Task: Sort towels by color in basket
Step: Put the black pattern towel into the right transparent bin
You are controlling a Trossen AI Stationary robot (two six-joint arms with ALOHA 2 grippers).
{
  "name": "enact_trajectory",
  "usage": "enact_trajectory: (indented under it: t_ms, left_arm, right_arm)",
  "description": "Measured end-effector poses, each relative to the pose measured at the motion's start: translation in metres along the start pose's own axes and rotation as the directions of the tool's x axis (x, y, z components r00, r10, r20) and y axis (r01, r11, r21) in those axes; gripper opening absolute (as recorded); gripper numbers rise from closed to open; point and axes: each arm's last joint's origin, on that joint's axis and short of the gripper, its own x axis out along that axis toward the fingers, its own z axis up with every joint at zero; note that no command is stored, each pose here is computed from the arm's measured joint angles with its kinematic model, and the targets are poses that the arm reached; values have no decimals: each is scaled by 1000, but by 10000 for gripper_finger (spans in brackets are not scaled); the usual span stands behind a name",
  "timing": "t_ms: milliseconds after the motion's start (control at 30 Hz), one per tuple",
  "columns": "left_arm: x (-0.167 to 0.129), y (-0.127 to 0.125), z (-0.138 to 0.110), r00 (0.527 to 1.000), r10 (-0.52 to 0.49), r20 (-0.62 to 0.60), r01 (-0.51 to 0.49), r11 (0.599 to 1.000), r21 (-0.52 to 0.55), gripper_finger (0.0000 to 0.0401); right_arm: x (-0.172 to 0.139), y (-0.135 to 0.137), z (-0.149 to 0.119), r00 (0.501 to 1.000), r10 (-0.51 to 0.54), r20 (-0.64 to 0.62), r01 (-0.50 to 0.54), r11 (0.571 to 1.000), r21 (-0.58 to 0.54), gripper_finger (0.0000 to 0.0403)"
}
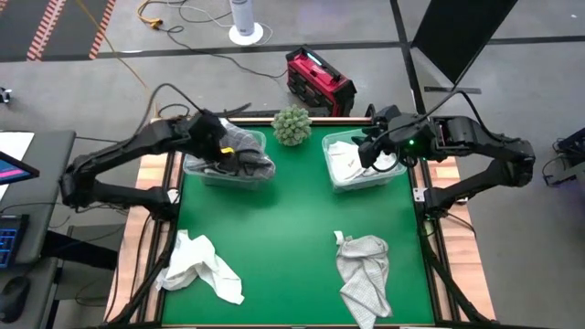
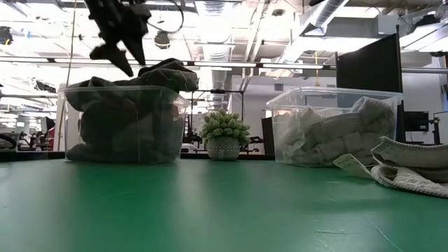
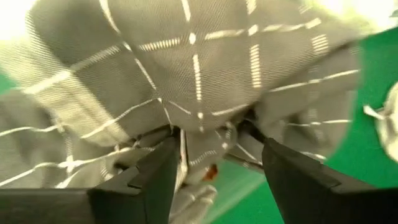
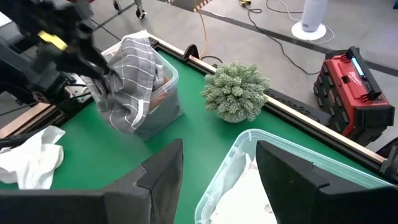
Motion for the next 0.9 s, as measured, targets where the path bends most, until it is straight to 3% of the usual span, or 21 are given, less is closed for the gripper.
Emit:
enact_trajectory:
  t_ms: [100,200,333,467,633,767,900]
  left_arm:
    - [-22,-2,4,998,-22,56,22,1000,1,235]
    - [-41,-5,13,979,-16,203,18,1000,-9,237]
    - [-43,-9,23,951,-30,307,37,999,-18,237]
    - [-13,-11,27,978,24,209,-28,999,16,238]
    - [57,3,10,987,151,47,-154,987,47,238]
    - [110,18,-18,990,127,-69,-127,992,5,238]
    - [125,23,-32,986,115,-121,-117,993,-3,238]
  right_arm:
    - [0,0,0,1000,1,1,-1,1000,0,227]
    - [4,2,0,1000,-6,-6,6,1000,-5,227]
    - [12,7,-2,1000,-18,-18,18,1000,-15,227]
    - [22,15,-5,999,-26,-42,24,999,-37,227]
    - [35,30,-10,999,-10,-54,7,998,-55,227]
    - [40,42,-15,998,11,-65,-16,998,-68,227]
    - [38,45,-17,997,26,-70,-30,997,-66,227]
